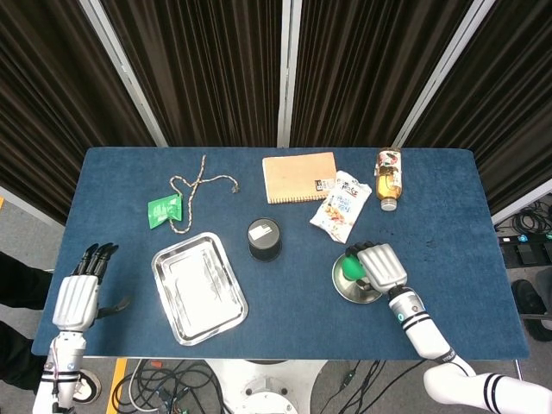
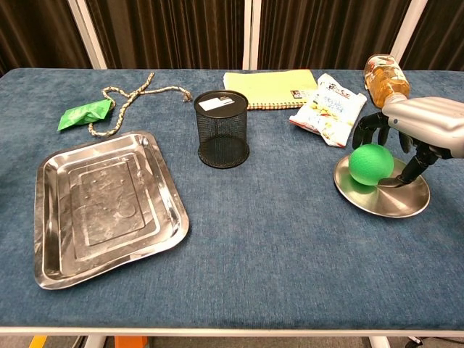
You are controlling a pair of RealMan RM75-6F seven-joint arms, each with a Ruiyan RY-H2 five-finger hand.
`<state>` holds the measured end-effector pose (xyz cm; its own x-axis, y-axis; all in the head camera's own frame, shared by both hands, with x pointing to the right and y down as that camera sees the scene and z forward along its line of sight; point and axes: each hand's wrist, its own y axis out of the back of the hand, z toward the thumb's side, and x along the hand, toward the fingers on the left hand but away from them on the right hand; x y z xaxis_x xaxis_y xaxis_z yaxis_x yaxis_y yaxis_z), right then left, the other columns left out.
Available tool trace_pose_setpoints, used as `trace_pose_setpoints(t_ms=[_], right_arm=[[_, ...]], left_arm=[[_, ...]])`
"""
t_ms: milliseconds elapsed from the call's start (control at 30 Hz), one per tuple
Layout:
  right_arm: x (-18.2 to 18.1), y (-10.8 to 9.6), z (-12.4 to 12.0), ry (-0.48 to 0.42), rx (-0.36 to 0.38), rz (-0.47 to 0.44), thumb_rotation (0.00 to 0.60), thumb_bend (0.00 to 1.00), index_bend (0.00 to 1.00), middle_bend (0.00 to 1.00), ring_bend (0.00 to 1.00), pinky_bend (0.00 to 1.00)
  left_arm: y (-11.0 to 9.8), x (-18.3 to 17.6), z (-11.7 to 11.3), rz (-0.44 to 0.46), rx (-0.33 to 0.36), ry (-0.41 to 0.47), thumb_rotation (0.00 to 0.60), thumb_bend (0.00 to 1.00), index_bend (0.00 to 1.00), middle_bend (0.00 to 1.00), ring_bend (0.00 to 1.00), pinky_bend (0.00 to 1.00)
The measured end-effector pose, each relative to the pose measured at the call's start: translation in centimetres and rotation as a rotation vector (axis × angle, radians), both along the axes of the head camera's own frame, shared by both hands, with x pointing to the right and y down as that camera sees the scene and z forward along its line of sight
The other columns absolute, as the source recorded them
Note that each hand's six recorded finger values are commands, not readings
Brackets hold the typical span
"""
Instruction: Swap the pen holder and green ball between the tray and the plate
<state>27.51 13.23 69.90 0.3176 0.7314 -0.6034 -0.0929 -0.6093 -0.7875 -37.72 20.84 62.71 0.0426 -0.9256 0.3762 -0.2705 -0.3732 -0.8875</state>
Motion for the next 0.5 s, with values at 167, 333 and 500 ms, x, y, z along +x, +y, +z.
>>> trace_pose_setpoints(t_ms=[167,333,500], right_arm=[[-0.4,-0.1,-1.0,-0.032,0.025,-0.005,0.6,0.22,0.49,0.45,0.39,0.54],[-1.6,0.0,-3.0,-0.068,0.084,-0.053,0.6,0.22,0.5,0.45,0.39,0.54],[-4.0,0.6,-5.1,-0.124,0.119,-0.124,0.6,0.22,0.5,0.45,0.39,0.54]], left_arm=[[0.2,-0.3,-0.1,-0.004,0.0,-0.004,0.6,0.09,0.11,0.09,0.04,0.27],[0.6,-0.7,-0.5,-0.011,0.0,-0.01,0.6,0.09,0.11,0.09,0.04,0.27],[1.1,-1.1,-0.6,-0.02,-0.006,-0.011,0.6,0.09,0.11,0.09,0.04,0.27]])
